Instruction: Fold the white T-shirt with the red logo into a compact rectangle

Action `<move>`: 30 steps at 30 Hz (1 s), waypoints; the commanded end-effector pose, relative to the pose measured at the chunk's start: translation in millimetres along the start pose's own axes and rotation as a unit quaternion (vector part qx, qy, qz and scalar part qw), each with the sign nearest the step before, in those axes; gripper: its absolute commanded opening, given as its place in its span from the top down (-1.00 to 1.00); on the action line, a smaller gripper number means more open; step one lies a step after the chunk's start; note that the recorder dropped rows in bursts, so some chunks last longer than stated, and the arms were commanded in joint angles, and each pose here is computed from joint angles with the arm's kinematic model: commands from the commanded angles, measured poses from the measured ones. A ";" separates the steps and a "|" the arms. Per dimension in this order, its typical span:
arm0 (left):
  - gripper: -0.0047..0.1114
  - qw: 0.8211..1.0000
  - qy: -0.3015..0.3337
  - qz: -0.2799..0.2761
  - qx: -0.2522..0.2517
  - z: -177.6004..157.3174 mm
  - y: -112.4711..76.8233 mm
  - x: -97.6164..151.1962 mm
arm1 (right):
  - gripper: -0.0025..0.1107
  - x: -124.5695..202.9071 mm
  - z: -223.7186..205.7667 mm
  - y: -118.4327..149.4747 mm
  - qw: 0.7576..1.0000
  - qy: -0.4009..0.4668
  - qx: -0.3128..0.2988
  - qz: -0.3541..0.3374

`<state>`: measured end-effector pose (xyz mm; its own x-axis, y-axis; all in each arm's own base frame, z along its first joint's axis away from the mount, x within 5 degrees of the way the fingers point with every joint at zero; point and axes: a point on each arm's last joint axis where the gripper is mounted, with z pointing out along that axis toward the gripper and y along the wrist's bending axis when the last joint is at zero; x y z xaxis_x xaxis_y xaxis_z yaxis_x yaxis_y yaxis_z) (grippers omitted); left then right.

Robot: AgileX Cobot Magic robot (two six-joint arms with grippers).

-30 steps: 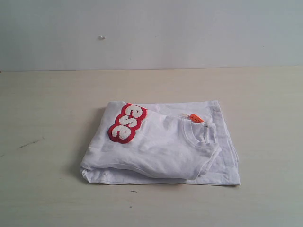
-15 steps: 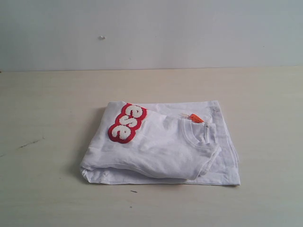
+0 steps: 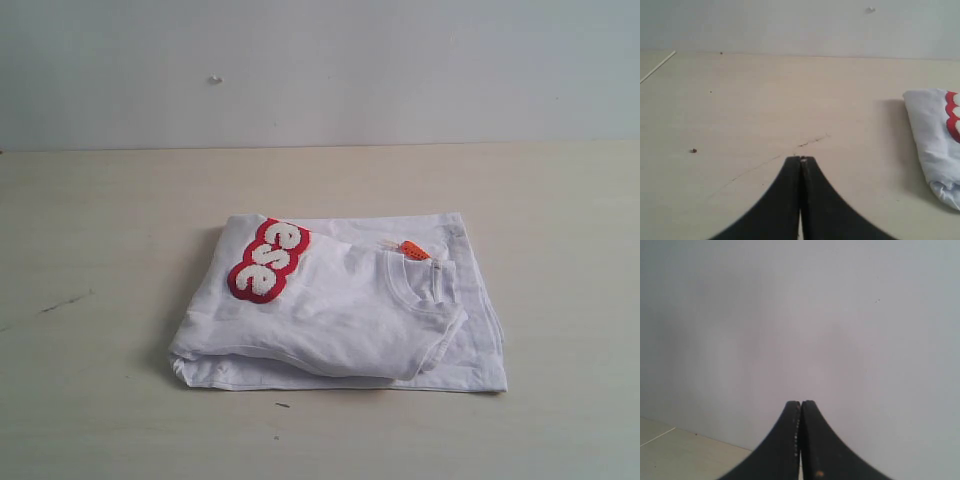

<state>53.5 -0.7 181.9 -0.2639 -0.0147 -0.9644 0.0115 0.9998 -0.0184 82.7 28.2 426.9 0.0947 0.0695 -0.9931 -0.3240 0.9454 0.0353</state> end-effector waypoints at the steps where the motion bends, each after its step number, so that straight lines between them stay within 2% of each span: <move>1: 0.92 1.000 0.000 0.003 -0.002 -0.1 0.2 0.7 | 0.96 1.5 -0.4 -0.4 1.000 -0.001 0.002 -0.001; 30: 0.92 1.000 0.000 0.003 -0.002 -0.1 0.2 0.7 | 0.96 1.6 -0.4 -0.6 1.000 -0.001 0.003 -0.009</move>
<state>53.3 -0.7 181.3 -0.2703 -0.0110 -0.9627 0.0122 0.9998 -0.0149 82.7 28.2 426.9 0.0947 0.0695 -0.9931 -0.3240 0.9454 0.0353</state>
